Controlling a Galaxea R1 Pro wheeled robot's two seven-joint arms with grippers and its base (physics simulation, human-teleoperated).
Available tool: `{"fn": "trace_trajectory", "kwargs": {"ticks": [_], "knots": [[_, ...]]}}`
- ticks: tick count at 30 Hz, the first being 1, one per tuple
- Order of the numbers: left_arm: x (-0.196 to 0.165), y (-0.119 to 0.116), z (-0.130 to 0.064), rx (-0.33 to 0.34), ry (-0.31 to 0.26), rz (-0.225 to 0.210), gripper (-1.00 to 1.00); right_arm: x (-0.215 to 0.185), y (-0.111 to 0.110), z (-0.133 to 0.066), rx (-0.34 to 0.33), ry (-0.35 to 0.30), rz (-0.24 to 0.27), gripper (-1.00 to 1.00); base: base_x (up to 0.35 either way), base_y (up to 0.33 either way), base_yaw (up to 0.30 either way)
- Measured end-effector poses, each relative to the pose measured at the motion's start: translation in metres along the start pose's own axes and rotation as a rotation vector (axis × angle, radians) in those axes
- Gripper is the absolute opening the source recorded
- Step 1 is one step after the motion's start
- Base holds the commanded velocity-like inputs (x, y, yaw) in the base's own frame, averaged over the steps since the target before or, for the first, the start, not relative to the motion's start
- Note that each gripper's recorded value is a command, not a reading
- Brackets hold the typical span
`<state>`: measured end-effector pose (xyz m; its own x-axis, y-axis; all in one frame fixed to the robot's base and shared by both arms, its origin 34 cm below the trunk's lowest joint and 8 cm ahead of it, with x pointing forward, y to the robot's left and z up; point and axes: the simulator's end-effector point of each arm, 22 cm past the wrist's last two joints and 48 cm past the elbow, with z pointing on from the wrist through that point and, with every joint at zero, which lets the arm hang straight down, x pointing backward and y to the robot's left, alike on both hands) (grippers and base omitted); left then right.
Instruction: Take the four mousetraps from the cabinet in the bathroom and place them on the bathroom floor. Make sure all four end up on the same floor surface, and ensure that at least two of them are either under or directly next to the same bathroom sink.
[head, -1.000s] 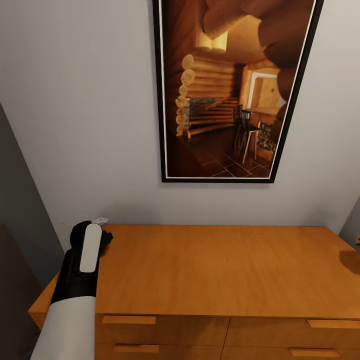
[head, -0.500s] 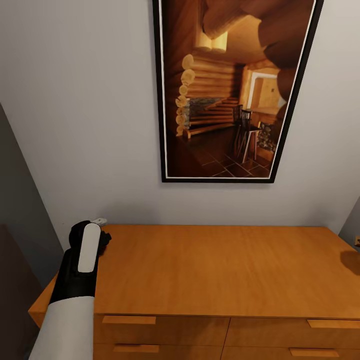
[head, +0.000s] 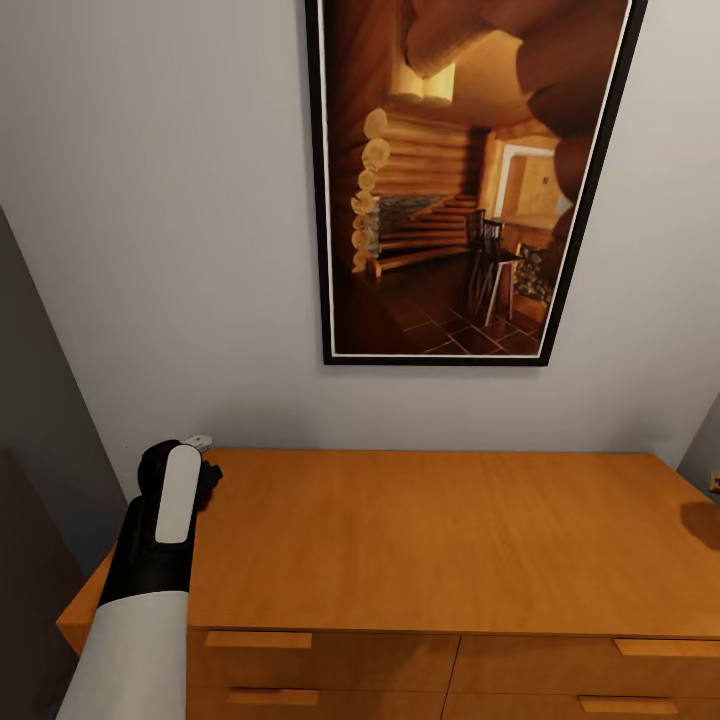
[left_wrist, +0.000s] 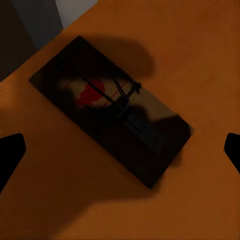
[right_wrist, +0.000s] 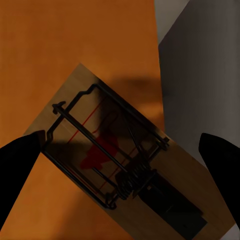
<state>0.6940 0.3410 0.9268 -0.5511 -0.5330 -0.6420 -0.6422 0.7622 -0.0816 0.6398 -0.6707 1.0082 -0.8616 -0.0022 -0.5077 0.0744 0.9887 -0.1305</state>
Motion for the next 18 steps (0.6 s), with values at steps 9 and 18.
{"fn": "trace_trajectory", "kwargs": {"ticks": [9,18], "knots": [[-0.0017,0.0017,0.0009,-0.003,-0.001,0.0,1.0,0.0,0.0,0.0,0.0,0.0,0.0,-1.0,0.0,0.0,0.0],[-0.0027,0.0012,0.0017,-0.004,0.0,0.002,1.0,0.0001,-0.0002,0.0,0.001,0.001,0.001,-1.0,0.0,0.0,0.0]]}}
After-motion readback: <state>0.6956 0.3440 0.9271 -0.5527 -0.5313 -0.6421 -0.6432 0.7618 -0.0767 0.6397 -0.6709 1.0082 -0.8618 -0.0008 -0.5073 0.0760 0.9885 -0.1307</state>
